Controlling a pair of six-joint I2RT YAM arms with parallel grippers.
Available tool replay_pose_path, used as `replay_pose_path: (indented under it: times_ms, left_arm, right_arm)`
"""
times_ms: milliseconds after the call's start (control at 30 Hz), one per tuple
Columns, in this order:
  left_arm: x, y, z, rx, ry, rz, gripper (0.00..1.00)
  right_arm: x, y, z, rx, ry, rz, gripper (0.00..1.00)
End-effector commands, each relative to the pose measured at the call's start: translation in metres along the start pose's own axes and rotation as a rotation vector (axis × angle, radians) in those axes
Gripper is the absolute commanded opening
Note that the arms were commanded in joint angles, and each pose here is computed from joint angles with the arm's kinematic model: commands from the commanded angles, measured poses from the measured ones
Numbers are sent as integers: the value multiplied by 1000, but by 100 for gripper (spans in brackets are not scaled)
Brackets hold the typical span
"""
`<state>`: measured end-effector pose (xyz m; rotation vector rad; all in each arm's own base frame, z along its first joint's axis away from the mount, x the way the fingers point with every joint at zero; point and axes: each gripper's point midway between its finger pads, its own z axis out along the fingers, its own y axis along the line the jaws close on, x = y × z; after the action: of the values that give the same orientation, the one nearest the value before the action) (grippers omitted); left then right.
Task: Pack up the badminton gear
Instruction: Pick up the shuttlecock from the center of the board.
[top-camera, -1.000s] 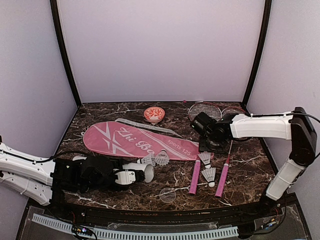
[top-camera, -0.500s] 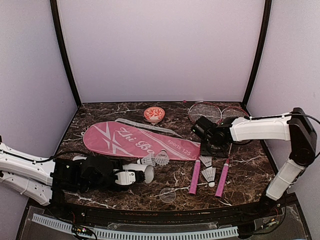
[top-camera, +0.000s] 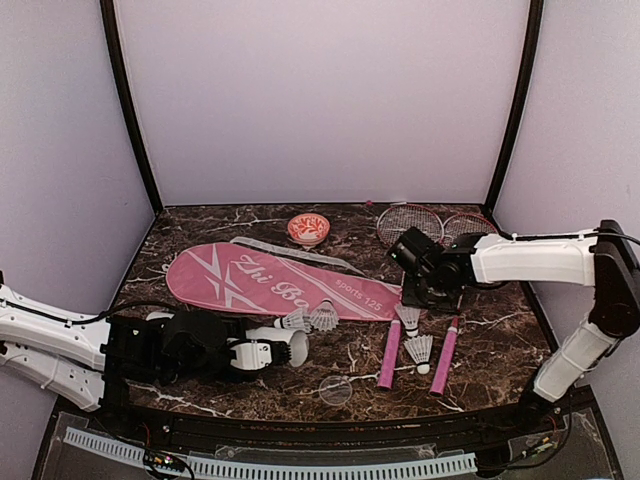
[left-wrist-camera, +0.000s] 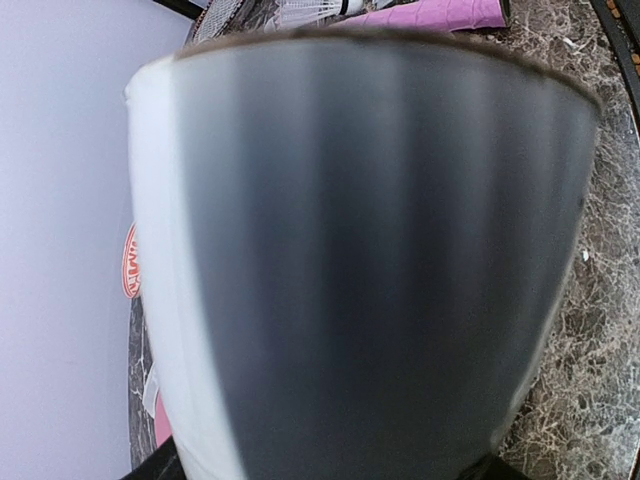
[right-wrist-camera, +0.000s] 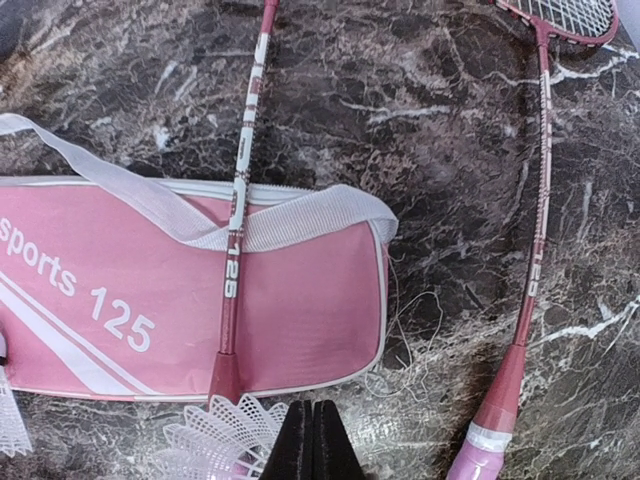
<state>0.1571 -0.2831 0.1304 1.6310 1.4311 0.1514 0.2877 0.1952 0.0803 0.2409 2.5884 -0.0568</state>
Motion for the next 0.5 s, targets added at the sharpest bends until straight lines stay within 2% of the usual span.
replay_pose_path:
  times_ms: [0, 233, 467]
  left_arm:
    - [-10, 10, -3, -17, -20, -20, 67]
    - [-12, 11, -4, -20, -29, -27, 67]
    - [-15, 14, -7, -25, -47, -44, 67]
  right_arm:
    - [-19, -4, -22, -38, -93, 45, 0]
    - [-34, -7, -52, -162, -205, 79, 0]
    - [-45, 3, -91, -450, -329, 167, 0]
